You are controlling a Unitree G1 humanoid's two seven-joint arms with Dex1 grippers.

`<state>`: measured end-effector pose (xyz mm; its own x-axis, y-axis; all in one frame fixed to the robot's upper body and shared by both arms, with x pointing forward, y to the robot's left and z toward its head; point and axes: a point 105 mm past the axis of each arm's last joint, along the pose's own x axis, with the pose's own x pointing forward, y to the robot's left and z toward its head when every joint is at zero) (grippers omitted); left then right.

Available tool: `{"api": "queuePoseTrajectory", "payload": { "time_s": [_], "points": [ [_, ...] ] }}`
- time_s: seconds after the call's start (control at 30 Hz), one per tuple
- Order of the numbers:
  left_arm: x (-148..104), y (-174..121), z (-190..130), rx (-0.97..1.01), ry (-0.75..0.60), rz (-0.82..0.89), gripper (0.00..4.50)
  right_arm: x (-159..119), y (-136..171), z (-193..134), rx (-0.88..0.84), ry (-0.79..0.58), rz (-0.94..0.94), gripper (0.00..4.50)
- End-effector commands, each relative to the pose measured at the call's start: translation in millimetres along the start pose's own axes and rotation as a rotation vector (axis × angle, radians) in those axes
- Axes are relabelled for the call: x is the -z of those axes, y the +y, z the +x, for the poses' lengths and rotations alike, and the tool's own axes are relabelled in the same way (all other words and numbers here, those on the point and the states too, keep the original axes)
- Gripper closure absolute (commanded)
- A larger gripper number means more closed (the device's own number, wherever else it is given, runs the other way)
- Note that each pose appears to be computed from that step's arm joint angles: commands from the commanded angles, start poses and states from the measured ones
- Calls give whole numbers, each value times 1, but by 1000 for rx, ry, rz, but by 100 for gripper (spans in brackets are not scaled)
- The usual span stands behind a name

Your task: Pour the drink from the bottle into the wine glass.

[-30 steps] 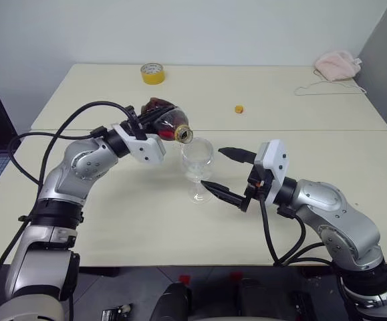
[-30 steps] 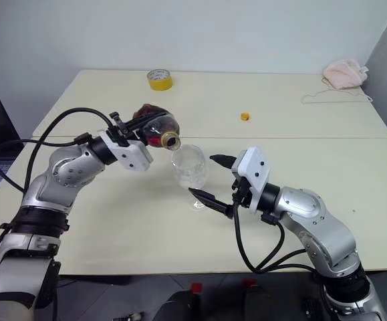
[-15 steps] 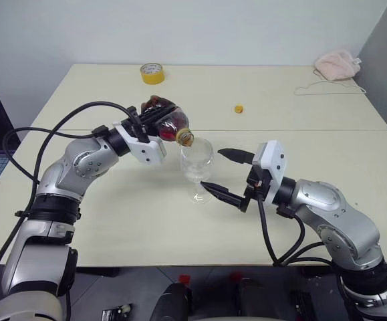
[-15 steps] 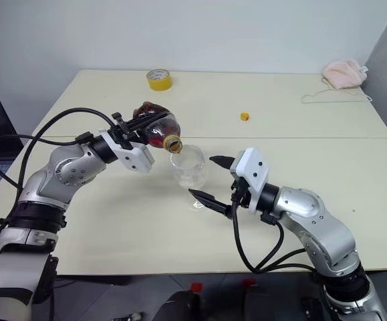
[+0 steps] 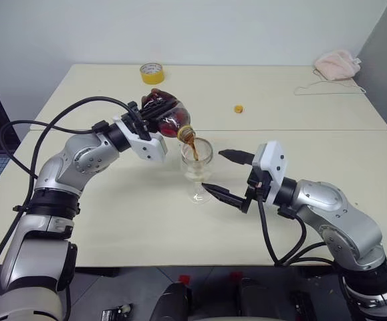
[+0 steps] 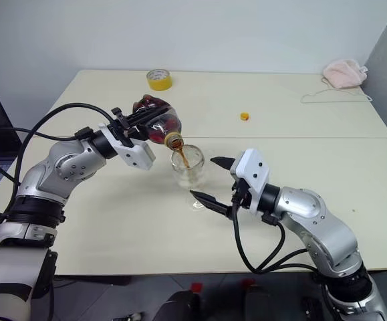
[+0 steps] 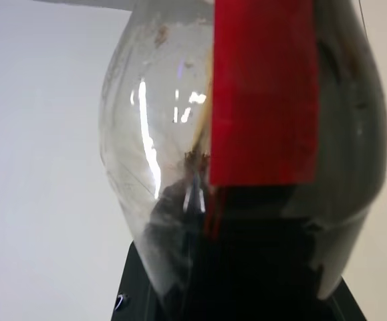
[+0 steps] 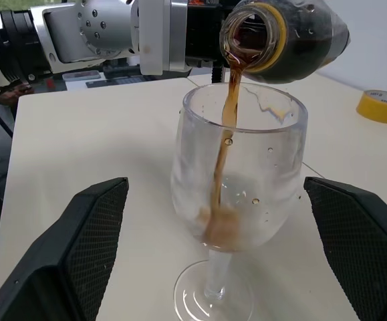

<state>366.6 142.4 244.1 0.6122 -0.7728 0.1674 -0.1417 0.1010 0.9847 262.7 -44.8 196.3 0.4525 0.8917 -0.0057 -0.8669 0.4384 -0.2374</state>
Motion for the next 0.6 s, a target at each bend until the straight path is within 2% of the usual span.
{"api": "queuePoseTrajectory", "payload": {
  "time_s": [0.03,0.37,0.6],
  "points": [
    [-4,25,3,-69,-29,59,374,-16,2,-2,-3,-37,-52,0],
    [-6,24,3,-64,-34,64,374,-19,-7,-8,22,9,-79,0],
    [-5,22,3,-57,-34,67,374,-32,-13,-14,19,5,-93,0]
  ]
}}
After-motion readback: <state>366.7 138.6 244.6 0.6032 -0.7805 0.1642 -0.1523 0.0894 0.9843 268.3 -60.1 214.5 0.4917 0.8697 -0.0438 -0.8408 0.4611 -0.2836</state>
